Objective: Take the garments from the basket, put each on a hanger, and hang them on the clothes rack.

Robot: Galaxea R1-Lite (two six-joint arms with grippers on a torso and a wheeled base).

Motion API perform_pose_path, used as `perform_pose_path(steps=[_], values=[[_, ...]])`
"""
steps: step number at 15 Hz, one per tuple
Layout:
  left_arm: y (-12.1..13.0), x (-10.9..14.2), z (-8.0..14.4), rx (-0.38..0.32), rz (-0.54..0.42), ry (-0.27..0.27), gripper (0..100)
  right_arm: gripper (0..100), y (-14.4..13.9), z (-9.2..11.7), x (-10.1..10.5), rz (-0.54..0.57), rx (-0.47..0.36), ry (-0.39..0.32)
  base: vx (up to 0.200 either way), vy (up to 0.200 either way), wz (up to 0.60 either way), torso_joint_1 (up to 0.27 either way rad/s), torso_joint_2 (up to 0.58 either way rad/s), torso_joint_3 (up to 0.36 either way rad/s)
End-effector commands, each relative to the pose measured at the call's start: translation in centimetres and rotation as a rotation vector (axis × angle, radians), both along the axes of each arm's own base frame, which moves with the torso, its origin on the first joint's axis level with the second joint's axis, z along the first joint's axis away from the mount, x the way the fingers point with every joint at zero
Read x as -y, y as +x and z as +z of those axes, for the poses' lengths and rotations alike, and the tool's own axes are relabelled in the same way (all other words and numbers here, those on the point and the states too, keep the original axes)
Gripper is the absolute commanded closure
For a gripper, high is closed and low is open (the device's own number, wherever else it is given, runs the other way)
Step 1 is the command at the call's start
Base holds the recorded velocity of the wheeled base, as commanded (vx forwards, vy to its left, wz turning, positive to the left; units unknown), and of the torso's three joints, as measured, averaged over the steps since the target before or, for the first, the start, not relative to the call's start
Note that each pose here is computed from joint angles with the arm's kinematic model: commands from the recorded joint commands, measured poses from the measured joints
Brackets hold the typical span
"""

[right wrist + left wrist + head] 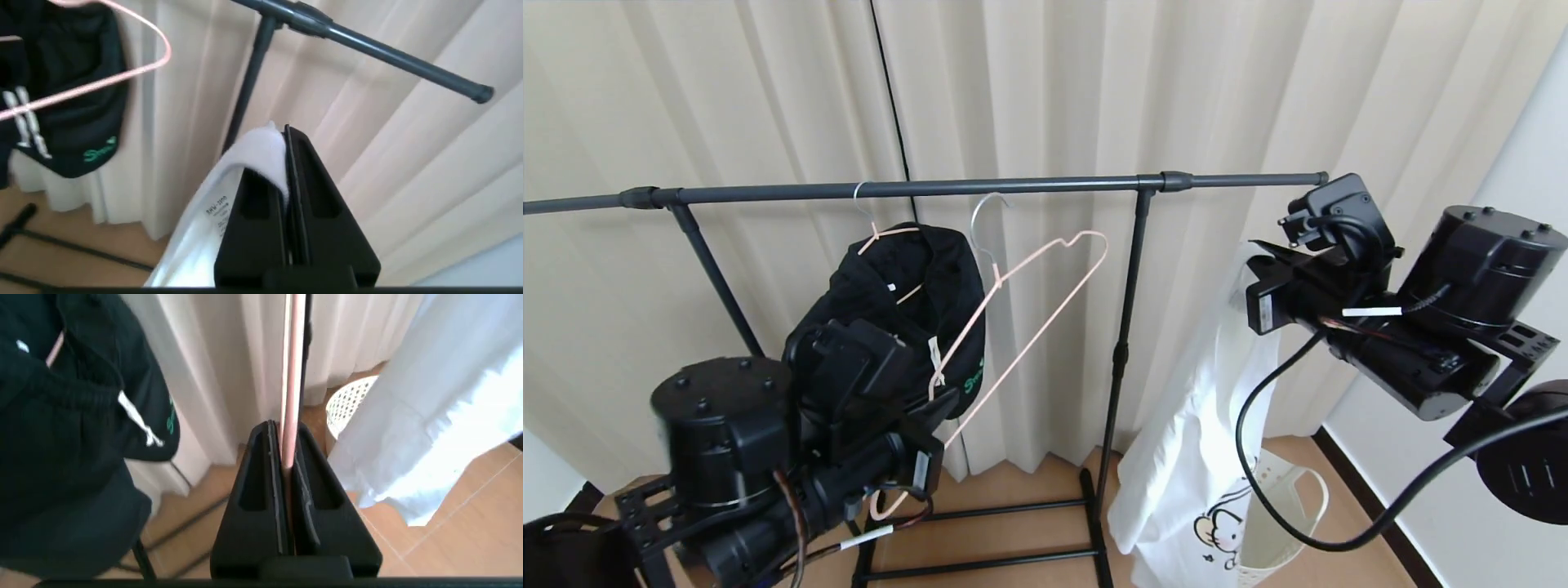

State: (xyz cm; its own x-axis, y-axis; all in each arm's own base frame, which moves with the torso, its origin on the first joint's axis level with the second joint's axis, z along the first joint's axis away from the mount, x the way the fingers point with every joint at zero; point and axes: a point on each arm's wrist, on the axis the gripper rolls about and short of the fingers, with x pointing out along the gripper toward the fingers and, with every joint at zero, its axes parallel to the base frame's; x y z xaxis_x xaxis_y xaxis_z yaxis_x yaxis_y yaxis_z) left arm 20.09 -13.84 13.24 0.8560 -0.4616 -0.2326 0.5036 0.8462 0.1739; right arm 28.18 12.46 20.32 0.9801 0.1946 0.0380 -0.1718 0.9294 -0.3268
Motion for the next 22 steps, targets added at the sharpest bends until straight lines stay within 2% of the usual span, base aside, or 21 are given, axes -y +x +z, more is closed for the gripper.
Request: perform_pose_path(steps=[1,4,11,16,18,22], values=[[-2.2,-0.8,-0.9,-0.006,-0.045,0.03,100,100,1.8,-1.0,-1.1,-0.061,-0.009,-0.034,0.0,0.0,0.0,0.0,0.0,0.0],[-4.1,-1.2,-1.5,-0.025,-0.106,0.04,100,100,2.6,-2.0,-0.9,-0.097,-0.025,-0.02,0.0,0.0,0.0,0.0,0.0,0.0],[-5.4,-1.1,-2.0,-0.059,-0.235,0.034,100,100,3.6,-2.5,-1.1,-0.137,-0.027,-0.018,0.0,0.0,0.0,0.0,0.0,0.0],[-6.0,-0.5,-2.1,-0.067,-0.276,0.033,100,100,3.7,-2.5,-1.3,-0.138,-0.028,-0.014,0.0,0.0,0.0,0.0,0.0,0.0],[-5.9,-0.3,-2.2,-0.071,-0.279,0.03,100,100,3.4,-2.7,-2.0,-0.129,-0.034,-0.014,0.0,0.0,0.0,0.0,0.0,0.0],[-5.3,0.2,-2.2,-0.103,-0.261,-0.01,100,100,2.1,-2.9,-3.4,-0.093,-0.046,-0.017,0.0,0.0,0.0,0.0,0.0,0.0]])
